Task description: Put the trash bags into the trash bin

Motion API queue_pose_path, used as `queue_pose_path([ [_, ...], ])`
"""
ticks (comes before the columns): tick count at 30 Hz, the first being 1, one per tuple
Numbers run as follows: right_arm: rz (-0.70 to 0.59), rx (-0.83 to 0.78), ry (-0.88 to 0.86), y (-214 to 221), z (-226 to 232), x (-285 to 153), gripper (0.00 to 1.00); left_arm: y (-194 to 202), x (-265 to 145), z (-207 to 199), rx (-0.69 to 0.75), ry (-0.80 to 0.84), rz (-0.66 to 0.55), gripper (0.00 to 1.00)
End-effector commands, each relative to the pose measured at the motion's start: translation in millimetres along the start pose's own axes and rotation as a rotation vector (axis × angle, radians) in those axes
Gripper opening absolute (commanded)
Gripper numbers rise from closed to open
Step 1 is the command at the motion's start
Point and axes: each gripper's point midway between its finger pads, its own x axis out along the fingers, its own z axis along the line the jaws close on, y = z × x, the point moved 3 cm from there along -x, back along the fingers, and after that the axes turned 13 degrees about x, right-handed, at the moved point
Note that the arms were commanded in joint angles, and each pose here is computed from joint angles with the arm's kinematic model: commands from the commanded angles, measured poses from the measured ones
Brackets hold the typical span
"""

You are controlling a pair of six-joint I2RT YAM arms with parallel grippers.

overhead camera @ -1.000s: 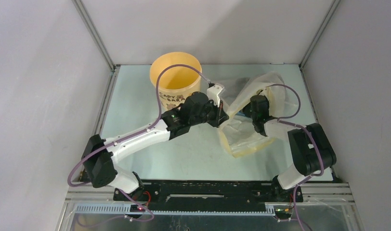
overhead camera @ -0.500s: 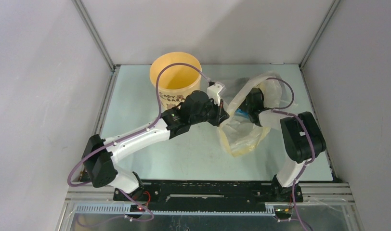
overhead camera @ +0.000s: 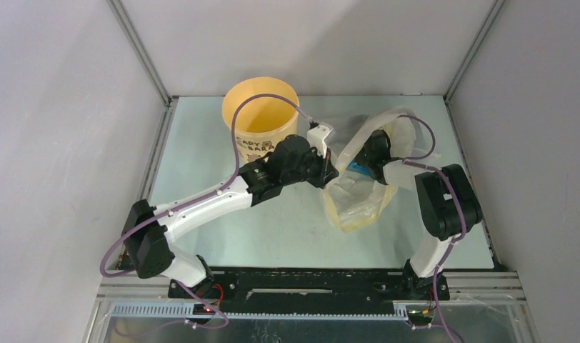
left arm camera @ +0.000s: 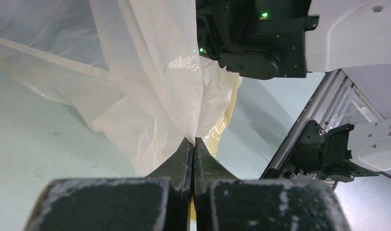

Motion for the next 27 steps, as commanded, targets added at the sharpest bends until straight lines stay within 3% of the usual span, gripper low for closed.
queue_pose_path([
  [1, -0.05, -0.04, -0.042, -20.7, 25.1, -25.0, 0.0, -14.1, -2.6, 9.1, 0.024, -0.06, -0.015, 0.0],
  [5, -0.076, -0.166, -0.098, -10.9, 45.8, -70.7, 0.0, -10.4, -1.0, 29.4, -0.012, -0.149, 0.04, 0.0],
  [16, -0.158, -0.378, -0.446, 39.0, 65.9, -193.9, 0.0, -28.0, -9.9, 67.8, -0.079, -0.215, 0.006, 0.0],
  [22, -0.247, -0.382, -0.714, 6.2, 83.5, -274.6, 0.0, -15.8, 5.8, 72.5, -0.081, -0.221, 0.049, 0.0],
  [27, -0.325, -0.338, -0.779, -41.5, 88.3, -333.1, 0.0, 4.0, 29.5, 70.4, -0.101, -0.179, 0.098, 0.0],
])
